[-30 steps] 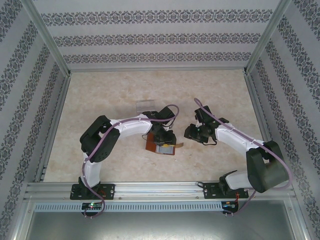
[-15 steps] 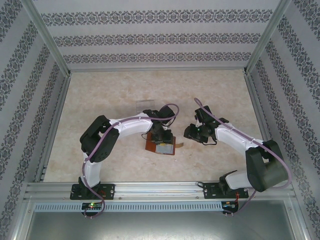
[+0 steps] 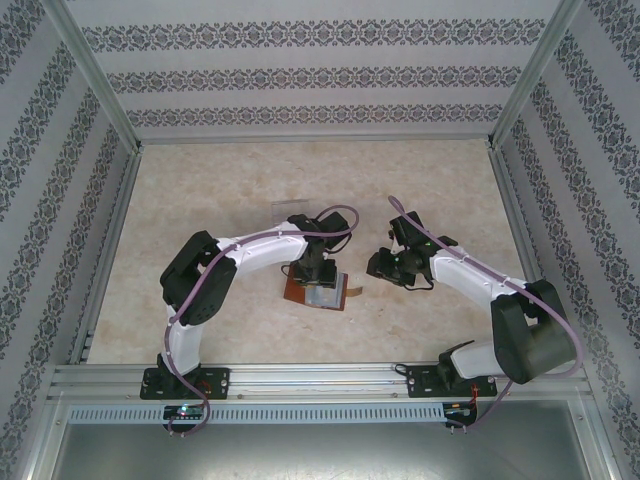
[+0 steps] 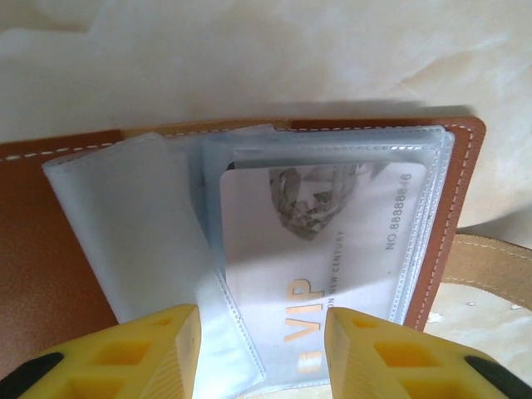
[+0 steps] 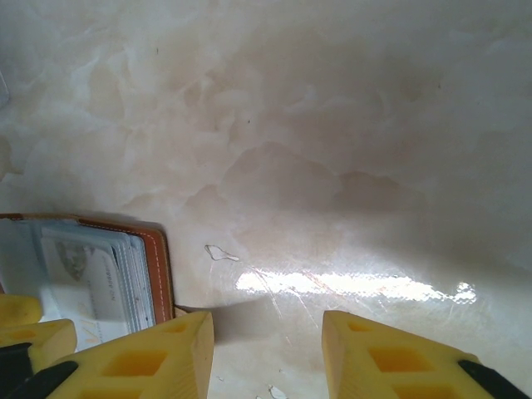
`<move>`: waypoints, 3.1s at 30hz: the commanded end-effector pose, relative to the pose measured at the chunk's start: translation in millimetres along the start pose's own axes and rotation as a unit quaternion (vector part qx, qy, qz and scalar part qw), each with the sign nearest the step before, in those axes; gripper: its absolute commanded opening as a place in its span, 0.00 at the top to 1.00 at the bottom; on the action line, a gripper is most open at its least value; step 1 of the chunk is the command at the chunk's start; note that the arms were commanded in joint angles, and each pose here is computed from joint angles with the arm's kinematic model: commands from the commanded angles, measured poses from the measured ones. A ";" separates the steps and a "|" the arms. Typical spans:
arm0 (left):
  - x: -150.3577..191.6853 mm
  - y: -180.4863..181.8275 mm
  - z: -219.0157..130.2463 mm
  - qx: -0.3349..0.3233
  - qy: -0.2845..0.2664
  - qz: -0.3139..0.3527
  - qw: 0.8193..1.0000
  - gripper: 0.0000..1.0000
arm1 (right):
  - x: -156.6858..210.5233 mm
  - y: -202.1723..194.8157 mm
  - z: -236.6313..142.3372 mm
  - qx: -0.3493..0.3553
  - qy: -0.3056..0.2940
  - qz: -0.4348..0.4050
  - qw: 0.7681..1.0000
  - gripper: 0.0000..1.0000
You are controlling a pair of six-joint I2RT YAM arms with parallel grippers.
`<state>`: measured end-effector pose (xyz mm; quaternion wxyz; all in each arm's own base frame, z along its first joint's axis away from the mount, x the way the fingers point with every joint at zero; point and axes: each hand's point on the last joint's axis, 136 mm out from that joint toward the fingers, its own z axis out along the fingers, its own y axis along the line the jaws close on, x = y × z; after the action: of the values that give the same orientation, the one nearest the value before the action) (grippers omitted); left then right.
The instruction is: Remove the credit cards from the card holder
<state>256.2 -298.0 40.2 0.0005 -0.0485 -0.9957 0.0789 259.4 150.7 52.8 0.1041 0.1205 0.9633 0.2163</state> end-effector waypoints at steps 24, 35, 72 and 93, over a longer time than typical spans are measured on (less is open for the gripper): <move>19.0 45.4 -14.2 -0.117 0.006 0.036 0.992 0.84 | 2.2 2.7 -2.5 -0.001 0.001 -0.006 1.000 0.60; 27.7 64.2 -17.1 -0.145 0.005 0.039 0.989 0.70 | 4.6 12.4 -4.4 0.008 0.001 -0.018 1.000 0.60; 13.0 83.3 -79.7 -0.068 -0.095 0.033 0.993 0.53 | 12.1 62.4 -9.0 -0.008 0.005 -0.044 0.999 0.61; -9.8 6.5 -46.0 0.162 -0.053 0.014 0.985 0.71 | 49.1 102.1 31.1 -0.058 0.067 -0.034 0.995 0.66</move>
<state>259.1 -280.5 89.5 -0.0483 -0.0722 -0.9749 0.2051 237.8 260.6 66.0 0.0575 0.0591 0.9595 0.2694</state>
